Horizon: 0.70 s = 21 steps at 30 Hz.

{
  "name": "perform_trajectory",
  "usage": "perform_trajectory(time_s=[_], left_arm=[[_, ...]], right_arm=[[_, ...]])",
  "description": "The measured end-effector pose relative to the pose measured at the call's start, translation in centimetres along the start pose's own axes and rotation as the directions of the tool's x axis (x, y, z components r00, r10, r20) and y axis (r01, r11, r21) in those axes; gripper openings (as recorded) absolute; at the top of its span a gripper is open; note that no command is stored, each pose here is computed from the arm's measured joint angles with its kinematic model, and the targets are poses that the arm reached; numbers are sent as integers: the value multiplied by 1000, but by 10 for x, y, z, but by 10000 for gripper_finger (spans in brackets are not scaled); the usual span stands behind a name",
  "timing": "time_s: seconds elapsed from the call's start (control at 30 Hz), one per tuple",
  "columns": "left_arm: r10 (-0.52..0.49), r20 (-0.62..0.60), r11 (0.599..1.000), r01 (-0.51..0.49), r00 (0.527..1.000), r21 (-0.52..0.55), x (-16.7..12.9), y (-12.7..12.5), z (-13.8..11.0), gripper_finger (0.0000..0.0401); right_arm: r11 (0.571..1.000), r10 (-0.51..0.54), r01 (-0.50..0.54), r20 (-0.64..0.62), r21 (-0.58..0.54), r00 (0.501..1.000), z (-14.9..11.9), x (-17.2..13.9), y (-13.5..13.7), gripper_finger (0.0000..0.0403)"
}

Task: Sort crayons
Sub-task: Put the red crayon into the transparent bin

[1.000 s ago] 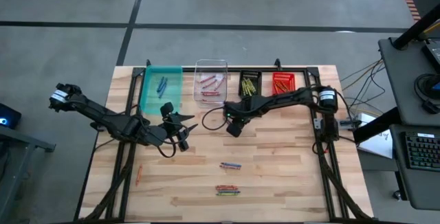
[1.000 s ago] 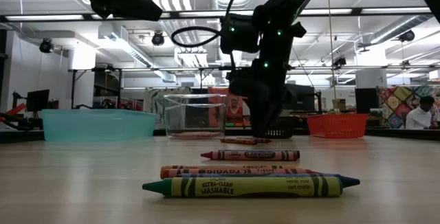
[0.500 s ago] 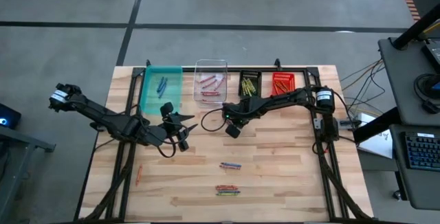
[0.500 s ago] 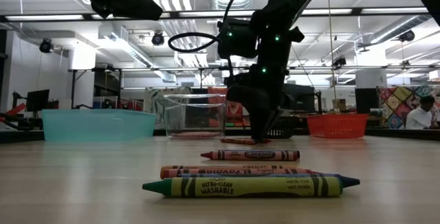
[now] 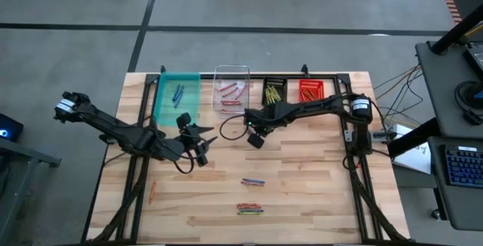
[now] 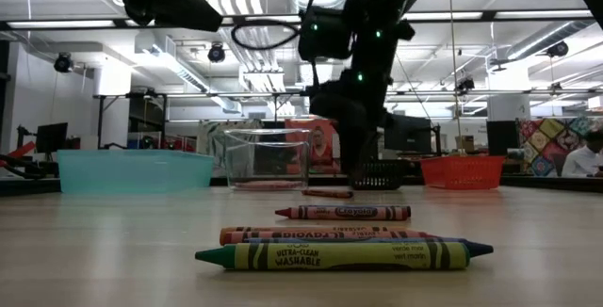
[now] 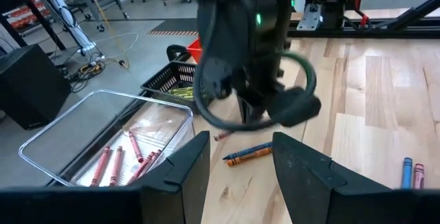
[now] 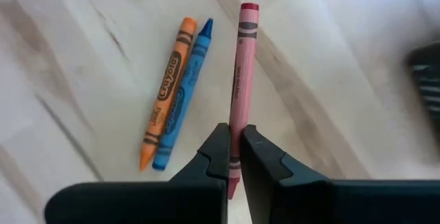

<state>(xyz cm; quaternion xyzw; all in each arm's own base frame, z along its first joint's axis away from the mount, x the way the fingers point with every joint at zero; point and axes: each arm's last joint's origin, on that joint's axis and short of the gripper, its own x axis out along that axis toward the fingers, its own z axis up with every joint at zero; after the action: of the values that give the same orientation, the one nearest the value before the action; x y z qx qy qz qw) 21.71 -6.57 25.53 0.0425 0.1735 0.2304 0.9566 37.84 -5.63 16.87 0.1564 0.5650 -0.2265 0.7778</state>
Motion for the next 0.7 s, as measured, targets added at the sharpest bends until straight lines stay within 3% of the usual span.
perform_trajectory(time_s=[0.43,0.7], left_arm=[[-1,-4,1000,1,1000,-23,1,-1,-1,141],[-4,-6,1000,4,1000,-22,-15,13,10,141]], right_arm=[[993,4,-8,-36,-116,999,18,-64,-1,12],[983,51,-60,-56,-174,997,30,-109,-1,12]])
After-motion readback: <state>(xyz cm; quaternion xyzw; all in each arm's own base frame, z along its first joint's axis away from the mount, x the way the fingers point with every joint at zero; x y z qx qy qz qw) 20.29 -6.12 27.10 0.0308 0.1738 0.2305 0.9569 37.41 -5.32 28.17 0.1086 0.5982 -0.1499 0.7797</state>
